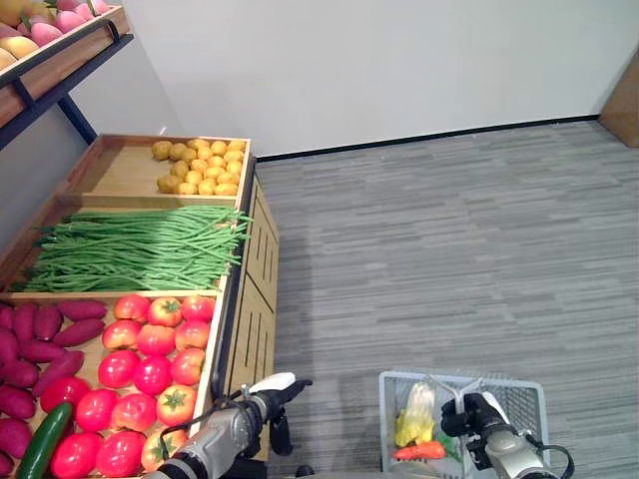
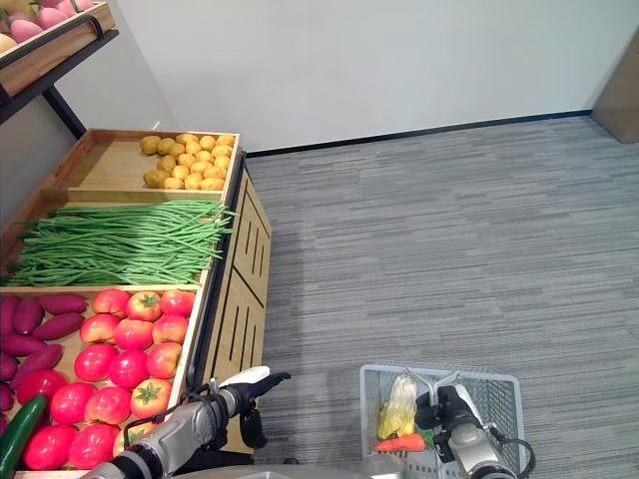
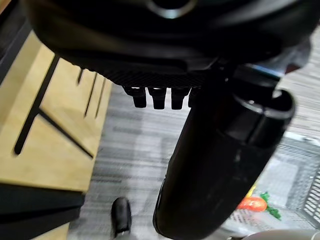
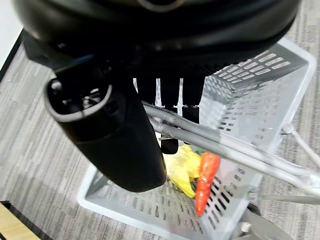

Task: Get the vegetables into the basket

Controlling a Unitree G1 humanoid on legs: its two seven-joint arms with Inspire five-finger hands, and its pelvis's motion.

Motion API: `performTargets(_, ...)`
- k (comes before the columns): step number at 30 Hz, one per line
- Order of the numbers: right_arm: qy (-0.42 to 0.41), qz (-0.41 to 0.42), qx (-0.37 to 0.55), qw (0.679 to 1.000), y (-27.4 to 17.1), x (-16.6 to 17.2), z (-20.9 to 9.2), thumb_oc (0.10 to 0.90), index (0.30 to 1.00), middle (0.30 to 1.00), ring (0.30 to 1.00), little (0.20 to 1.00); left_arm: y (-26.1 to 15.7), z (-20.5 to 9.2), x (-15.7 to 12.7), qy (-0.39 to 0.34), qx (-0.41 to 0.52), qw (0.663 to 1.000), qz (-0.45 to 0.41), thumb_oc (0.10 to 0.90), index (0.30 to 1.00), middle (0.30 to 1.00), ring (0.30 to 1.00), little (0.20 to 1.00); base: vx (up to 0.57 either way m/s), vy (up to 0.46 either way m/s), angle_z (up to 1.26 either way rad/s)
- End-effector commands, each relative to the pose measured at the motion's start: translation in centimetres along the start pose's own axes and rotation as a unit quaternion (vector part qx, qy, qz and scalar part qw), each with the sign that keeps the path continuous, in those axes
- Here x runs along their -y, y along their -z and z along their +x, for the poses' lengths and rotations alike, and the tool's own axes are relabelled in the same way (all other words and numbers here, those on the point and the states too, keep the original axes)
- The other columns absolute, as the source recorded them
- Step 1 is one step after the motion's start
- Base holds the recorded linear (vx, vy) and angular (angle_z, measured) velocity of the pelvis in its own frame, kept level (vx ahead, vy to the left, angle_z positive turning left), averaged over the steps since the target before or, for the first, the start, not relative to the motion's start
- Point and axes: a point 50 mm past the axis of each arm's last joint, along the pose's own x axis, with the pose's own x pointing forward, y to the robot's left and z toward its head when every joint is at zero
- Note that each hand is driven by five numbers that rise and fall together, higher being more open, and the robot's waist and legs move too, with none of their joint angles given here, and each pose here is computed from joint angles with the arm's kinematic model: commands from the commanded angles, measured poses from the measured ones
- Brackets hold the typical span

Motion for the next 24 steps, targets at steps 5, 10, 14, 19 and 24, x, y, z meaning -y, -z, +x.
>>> performTargets(5, -0.012, 0.007, -0.063, 0.998, 2.7, -0.5, 0.0, 0.4, 0.3, 0.3, 0.3, 0.3, 2.3, 1.0, -1.3, -0.052, -0.079, 0.995, -0.018, 0.9, 1.0, 1.0, 1.0, 1.0, 0.01, 0.004, 0.02)
performTargets(10, -0.019, 0.028, -0.11, 0.993, 4.8, -1.2, -0.4, 0.4, 0.3, 0.3, 0.3, 0.3, 4.2, 0.8, 0.6, -0.043, -0.135, 0.987, -0.069, 0.9, 1.0, 1.0, 1.0, 1.0, 0.0, 0.001, 0.01)
performTargets(14, -0.014, 0.043, -0.134, 0.99, 6.2, -1.1, -0.8, 0.4, 0.3, 0.3, 0.3, 0.3, 4.9, 0.6, 1.2, -0.044, -0.155, 0.983, -0.09, 0.9, 1.0, 1.0, 1.0, 1.0, 0.0, 0.0, 0.0)
performTargets(19, -0.004, 0.056, -0.167, 0.984, 8.0, -0.6, -1.4, 0.4, 0.3, 0.3, 0.3, 0.3, 6.2, 0.1, 2.2, -0.038, -0.188, 0.975, -0.113, 0.9, 1.0, 1.0, 1.0, 1.0, 0.0, 0.0, 0.0)
performTargets(24, -0.009, 0.062, -0.181, 0.981, 8.8, -0.7, -1.7, 0.4, 0.3, 0.3, 0.3, 0.3, 6.7, -0.2, 3.2, -0.024, -0.206, 0.97, -0.128, 0.9, 1.0, 1.0, 1.0, 1.0, 0.0, -0.001, -0.01)
